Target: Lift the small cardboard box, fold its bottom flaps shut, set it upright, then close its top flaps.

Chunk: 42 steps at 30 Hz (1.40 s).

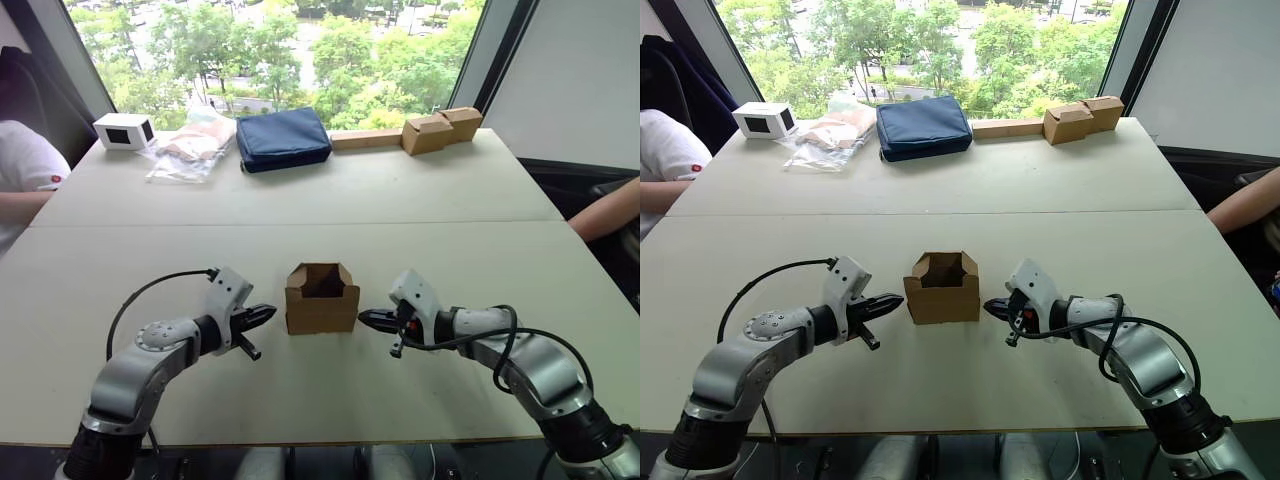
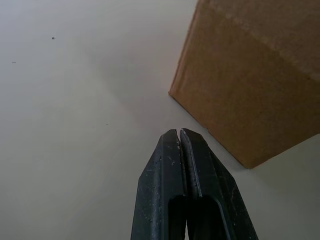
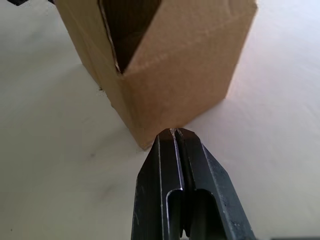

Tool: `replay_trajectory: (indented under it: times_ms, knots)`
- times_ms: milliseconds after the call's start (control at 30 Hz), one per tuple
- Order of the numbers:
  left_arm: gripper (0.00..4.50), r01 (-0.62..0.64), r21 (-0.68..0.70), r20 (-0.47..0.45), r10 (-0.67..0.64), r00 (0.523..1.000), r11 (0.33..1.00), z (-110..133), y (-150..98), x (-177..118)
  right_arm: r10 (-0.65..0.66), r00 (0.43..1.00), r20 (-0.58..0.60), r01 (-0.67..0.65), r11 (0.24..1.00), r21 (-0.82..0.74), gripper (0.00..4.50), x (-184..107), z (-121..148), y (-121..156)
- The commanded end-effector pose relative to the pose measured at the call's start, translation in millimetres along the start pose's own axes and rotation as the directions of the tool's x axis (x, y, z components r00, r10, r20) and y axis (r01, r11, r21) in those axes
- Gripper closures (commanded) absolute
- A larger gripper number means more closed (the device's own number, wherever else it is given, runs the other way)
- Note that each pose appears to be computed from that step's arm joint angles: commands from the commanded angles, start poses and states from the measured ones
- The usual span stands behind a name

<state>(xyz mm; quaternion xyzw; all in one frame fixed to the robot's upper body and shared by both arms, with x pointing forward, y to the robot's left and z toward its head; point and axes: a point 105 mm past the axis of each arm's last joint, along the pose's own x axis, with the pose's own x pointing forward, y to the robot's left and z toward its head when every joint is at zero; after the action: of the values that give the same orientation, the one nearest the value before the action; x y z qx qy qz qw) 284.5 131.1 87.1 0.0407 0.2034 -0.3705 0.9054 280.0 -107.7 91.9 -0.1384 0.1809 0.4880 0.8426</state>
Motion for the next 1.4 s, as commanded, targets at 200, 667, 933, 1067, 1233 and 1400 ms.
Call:
replay_trajectory:
  times_ms: [200,667,933,1067,1233,1400]
  knots:
    - [4.45,0.067,0.072,0.014,-0.068,0.998,0.995,8,-16,6,0.096,0.995,0.035,-0.095,0.995,-0.028,4.50,8,12,20]
    - [4.45,0.143,0.038,-0.036,-0.142,0.989,0.989,-3,-30,-1,0.116,0.993,0.011,-0.115,0.993,-0.040,4.50,7,10,27]
    - [4.45,0.083,0.065,-0.038,-0.081,0.996,0.994,3,-4,-15,0.066,0.997,-0.026,-0.068,0.994,-0.088,4.50,-11,9,7]
    - [4.45,0.144,0.063,0.039,-0.147,0.988,0.988,26,3,-29,0.047,0.999,0.025,-0.045,0.996,-0.071,4.50,-28,19,-14]
    - [4.45,0.224,0.046,0.134,-0.228,0.964,0.973,56,1,-40,0.026,0.984,0.175,-0.016,0.998,-0.056,4.50,-38,58,-29]
    - [4.45,0.267,0.062,0.146,-0.274,0.951,0.962,69,-3,-39,0.076,0.969,0.234,-0.063,0.996,-0.061,4.50,-29,78,-17]
